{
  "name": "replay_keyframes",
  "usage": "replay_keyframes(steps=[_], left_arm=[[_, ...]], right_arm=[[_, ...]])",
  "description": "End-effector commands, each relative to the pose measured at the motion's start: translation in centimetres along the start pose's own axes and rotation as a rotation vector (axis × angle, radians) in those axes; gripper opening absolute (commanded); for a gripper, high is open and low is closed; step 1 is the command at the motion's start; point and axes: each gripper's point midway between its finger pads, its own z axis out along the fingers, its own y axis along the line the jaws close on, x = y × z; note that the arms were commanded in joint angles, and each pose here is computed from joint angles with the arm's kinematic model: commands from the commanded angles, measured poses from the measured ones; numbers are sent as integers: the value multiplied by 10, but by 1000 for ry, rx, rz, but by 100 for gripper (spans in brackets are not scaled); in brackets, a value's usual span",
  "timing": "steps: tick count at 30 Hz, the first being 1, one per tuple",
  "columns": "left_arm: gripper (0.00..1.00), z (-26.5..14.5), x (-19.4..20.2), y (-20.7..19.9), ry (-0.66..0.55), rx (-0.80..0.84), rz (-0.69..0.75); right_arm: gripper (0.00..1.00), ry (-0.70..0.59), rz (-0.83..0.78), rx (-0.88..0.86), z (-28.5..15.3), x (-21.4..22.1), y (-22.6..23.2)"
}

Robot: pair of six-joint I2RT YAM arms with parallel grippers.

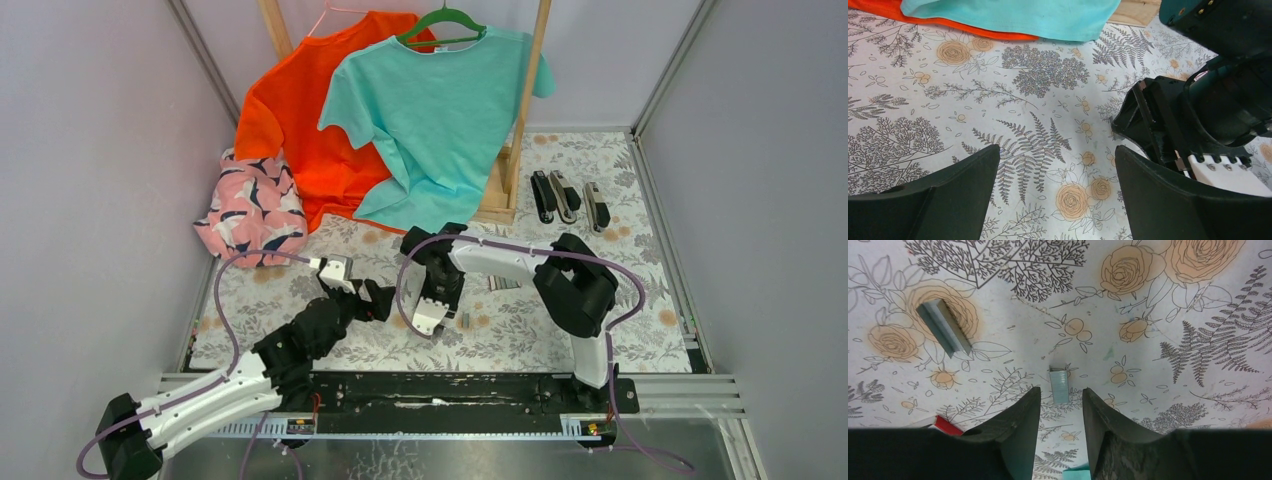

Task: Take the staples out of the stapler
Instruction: Pick up the staple at the center of the board.

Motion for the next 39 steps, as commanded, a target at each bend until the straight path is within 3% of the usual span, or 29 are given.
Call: replay_keyframes(steps=[1, 39], left_arm=[[93, -1, -8, 3, -27, -22, -17], [93, -1, -5, 1, -20, -5, -20]], right_arm=[[43, 81, -24, -35, 2, 9, 0], [29, 69, -29, -87, 22, -1, 9]])
